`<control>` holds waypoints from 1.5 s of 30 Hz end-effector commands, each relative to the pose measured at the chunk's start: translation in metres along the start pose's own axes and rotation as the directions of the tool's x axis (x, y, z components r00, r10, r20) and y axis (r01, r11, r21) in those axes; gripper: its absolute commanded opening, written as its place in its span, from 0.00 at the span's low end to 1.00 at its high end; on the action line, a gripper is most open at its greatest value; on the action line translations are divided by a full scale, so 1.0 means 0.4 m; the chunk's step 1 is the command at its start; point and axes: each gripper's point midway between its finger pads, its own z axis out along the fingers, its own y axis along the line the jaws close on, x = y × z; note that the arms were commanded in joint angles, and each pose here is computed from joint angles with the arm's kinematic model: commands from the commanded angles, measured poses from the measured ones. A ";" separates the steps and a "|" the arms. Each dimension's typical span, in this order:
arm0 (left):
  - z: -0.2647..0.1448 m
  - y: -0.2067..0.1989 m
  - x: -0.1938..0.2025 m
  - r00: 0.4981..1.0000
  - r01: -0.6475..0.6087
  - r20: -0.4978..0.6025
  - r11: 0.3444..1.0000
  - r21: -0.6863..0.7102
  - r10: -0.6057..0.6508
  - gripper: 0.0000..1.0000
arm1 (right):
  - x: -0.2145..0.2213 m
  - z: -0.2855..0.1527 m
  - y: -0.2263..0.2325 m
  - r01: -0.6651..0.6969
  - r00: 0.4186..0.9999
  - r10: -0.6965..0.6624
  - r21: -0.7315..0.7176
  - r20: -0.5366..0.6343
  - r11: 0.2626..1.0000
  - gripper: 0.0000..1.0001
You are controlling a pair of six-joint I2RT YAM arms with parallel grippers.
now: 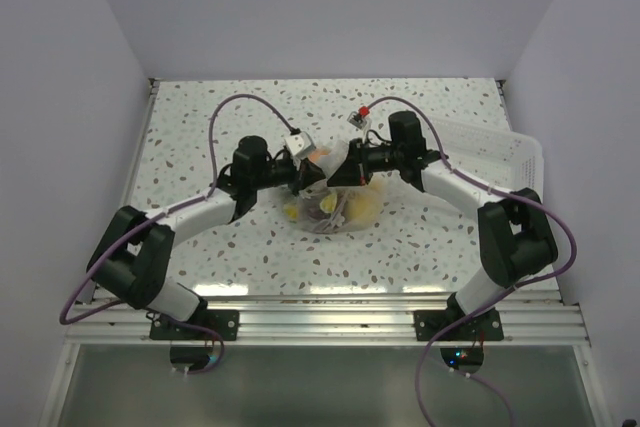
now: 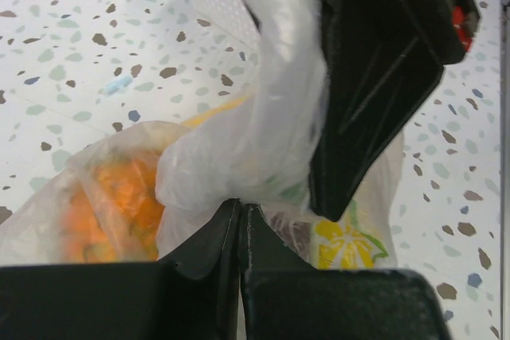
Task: Place the fake fruits into the plastic bag and tie a complex knot
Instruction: Tie the plastic bag at the center of the board.
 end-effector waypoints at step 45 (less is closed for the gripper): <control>0.042 0.044 -0.097 0.985 -0.026 0.170 0.997 -0.076 0.039 0.00 | -0.054 -0.018 0.044 -0.016 0.998 0.022 -0.114 0.051 0.993 0.00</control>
